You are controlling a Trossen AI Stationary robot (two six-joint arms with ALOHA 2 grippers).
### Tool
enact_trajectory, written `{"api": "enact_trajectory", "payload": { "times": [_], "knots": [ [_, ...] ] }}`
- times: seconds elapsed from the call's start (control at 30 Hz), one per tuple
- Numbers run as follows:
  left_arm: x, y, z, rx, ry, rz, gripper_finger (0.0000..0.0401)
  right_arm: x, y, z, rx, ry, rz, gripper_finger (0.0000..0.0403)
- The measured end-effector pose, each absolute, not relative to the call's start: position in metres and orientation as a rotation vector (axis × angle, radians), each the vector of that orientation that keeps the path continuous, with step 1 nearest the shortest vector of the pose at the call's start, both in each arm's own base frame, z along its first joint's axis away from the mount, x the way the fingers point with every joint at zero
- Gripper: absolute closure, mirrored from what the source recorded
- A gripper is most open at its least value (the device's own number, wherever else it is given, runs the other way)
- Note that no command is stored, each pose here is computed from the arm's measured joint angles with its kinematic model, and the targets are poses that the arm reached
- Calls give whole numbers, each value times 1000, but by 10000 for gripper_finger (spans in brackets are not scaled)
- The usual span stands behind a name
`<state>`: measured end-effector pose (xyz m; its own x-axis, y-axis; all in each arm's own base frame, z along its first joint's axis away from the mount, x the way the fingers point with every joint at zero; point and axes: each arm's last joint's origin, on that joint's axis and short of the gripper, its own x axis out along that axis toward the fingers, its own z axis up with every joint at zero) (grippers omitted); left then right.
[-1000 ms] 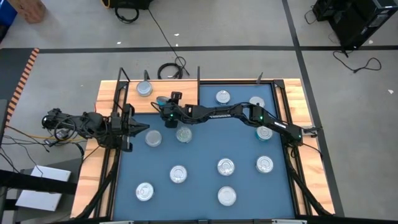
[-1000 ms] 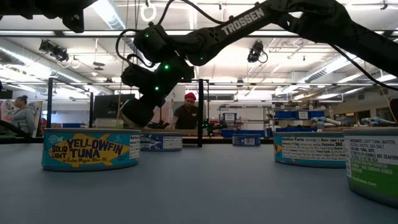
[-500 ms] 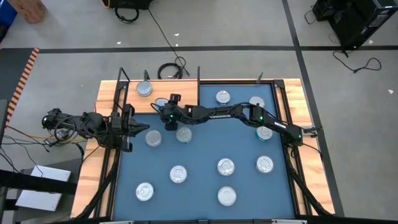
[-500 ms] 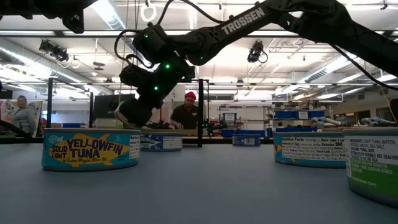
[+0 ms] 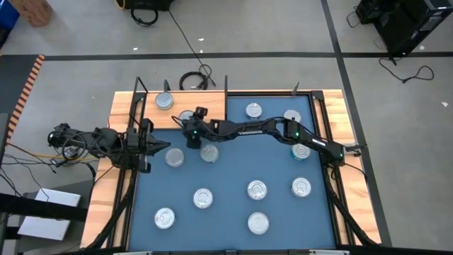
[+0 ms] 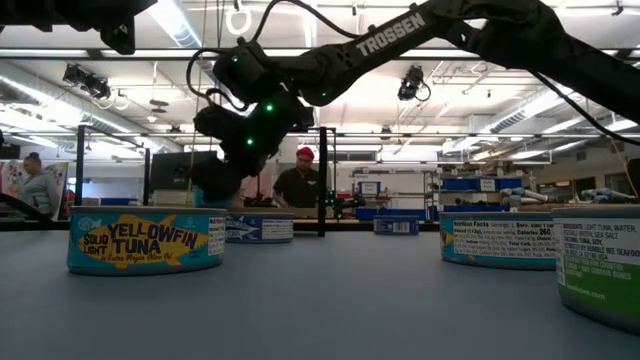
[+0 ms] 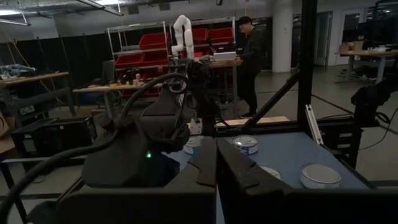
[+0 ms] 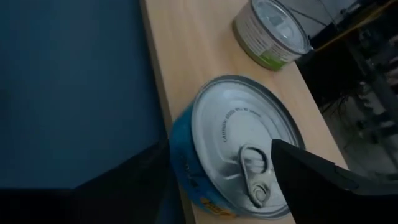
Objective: Stack canned seafood by type on shelf
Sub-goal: Put the yellow-blue tuna can on the shelf
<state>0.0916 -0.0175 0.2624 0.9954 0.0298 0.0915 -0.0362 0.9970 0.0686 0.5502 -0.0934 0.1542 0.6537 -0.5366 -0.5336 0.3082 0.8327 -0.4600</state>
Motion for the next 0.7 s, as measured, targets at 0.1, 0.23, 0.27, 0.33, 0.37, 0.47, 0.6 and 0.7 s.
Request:
{"api": "enact_trajectory", "payload": {
  "times": [0.1,0.23,0.27,0.33,0.37,0.47,0.6,0.7],
  "knots": [
    [92,-17,262,70,-91,33,397,549,-98,154,-319,706,-512,110],
    [92,-17,262,71,-91,33,397,549,-101,154,-323,708,-535,118],
    [92,-17,262,71,-91,33,397,548,-101,156,-326,709,-535,121],
    [92,-17,262,71,-90,33,397,548,-99,162,-347,707,-526,127],
    [92,-17,262,71,-90,33,397,547,-95,168,-360,702,-519,130],
    [92,-17,262,76,-88,41,397,545,-80,189,-384,689,-491,146],
    [94,-16,257,98,-27,106,398,538,-61,203,-404,731,-470,199],
    [97,-16,251,131,40,129,399,537,-49,205,-414,742,-452,278]
  ]
}}
